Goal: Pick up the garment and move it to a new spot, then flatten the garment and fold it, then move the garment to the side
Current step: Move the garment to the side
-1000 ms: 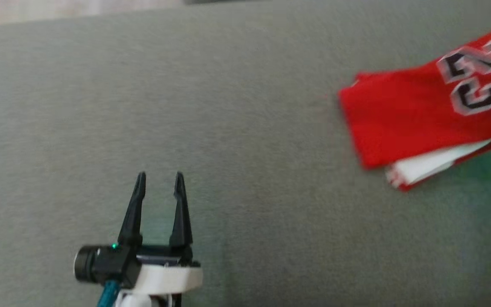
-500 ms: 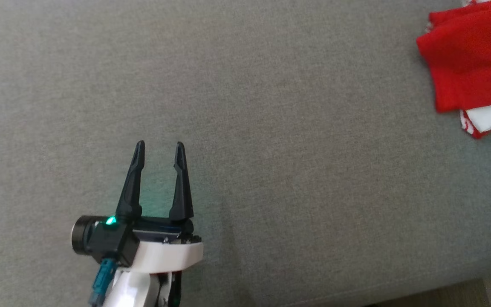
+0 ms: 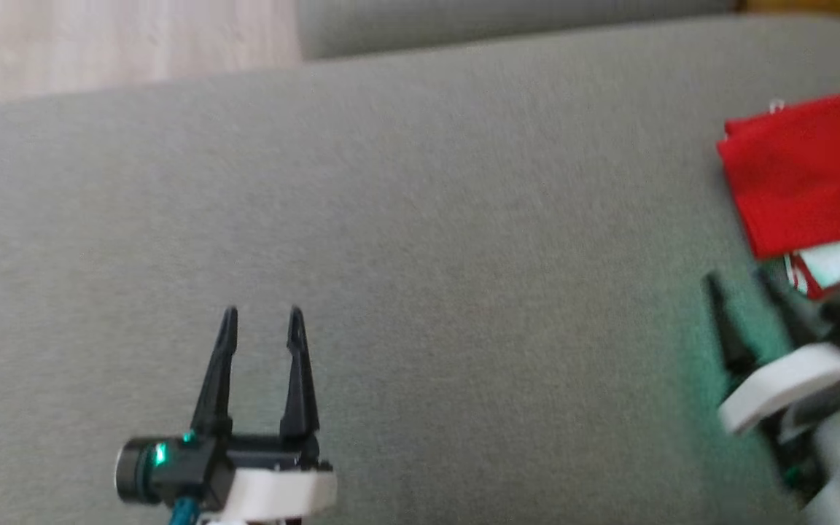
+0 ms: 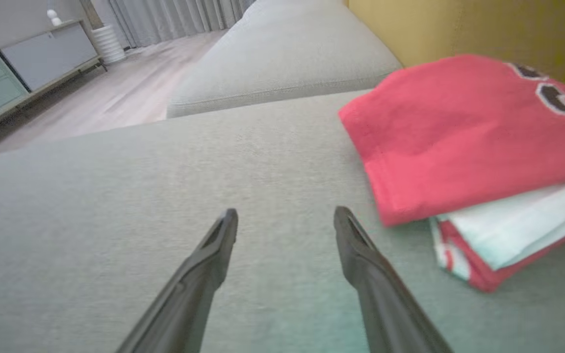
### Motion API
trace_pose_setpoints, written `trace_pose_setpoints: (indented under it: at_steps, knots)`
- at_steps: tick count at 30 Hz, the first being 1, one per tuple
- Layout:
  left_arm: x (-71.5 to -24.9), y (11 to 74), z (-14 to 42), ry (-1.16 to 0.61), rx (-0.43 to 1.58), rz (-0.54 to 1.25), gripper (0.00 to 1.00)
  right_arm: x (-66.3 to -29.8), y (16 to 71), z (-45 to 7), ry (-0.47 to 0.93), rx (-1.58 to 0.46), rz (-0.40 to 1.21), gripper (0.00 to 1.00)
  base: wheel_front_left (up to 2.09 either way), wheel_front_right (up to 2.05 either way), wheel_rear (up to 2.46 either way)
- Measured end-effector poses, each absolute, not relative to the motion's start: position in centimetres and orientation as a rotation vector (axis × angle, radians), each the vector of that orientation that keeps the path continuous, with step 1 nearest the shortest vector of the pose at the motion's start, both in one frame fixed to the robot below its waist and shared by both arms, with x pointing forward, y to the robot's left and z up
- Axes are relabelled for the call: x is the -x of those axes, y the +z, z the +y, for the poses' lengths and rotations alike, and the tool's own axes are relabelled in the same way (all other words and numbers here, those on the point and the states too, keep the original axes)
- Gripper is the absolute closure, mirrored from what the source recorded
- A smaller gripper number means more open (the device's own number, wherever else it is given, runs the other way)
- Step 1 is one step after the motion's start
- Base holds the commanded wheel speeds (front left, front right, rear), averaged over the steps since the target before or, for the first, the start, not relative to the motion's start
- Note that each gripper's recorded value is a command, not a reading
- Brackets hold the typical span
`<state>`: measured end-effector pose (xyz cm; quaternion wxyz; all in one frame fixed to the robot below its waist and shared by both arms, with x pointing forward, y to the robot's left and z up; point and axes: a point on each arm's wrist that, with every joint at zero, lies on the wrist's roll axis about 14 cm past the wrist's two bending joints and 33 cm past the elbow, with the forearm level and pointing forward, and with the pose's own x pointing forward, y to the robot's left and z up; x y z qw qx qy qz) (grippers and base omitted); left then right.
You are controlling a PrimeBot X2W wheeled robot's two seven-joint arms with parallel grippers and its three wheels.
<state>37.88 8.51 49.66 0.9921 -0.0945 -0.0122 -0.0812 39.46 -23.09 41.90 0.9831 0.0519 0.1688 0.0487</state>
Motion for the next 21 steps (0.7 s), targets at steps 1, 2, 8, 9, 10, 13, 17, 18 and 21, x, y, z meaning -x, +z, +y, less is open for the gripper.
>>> trace_pose_setpoints:
  at_steps: [1,2,8,9,10,13,17,18,21]
  knots:
    - [-37.3,50.0,8.9,-0.152,0.186,-0.033,0.00,-39.0,42.0,-21.7,0.122,-0.124,0.322,0.00,0.00,0.00,0.00]
    - [-36.7,50.2,9.2,-0.145,0.179,-0.040,0.00,-38.6,42.1,-20.5,0.144,-0.143,0.305,0.00,0.00,0.00,0.00]
    - [-32.9,50.8,12.0,-0.062,0.164,-0.062,0.00,-35.7,42.8,-14.7,0.246,-0.171,0.220,0.00,0.00,0.00,0.00]
    - [-32.3,50.9,12.2,-0.054,0.165,-0.065,0.00,-35.4,43.1,-14.2,0.254,-0.162,0.205,0.00,0.00,0.00,0.00]
    - [-31.8,51.0,12.5,-0.047,0.165,-0.070,0.00,-35.1,43.5,-13.8,0.257,-0.156,0.189,0.00,0.00,0.00,0.00]
    - [-30.5,51.1,13.5,-0.018,0.154,-0.083,0.00,-34.6,46.1,-12.9,0.274,-0.095,0.089,0.00,0.00,0.00,0.00]
    - [-29.5,51.3,14.2,0.000,0.110,-0.101,0.00,-33.3,48.6,-12.9,0.242,-0.054,-0.009,0.00,0.00,0.00,0.00]
    - [-29.2,51.3,14.2,0.001,0.107,-0.100,0.00,-32.8,48.6,-13.1,0.231,-0.050,-0.009,0.00,0.00,0.00,0.00]
    - [-28.8,51.1,14.5,0.011,0.106,-0.096,0.00,-31.3,47.7,-13.9,0.200,-0.050,0.016,0.00,0.00,0.00,0.00]
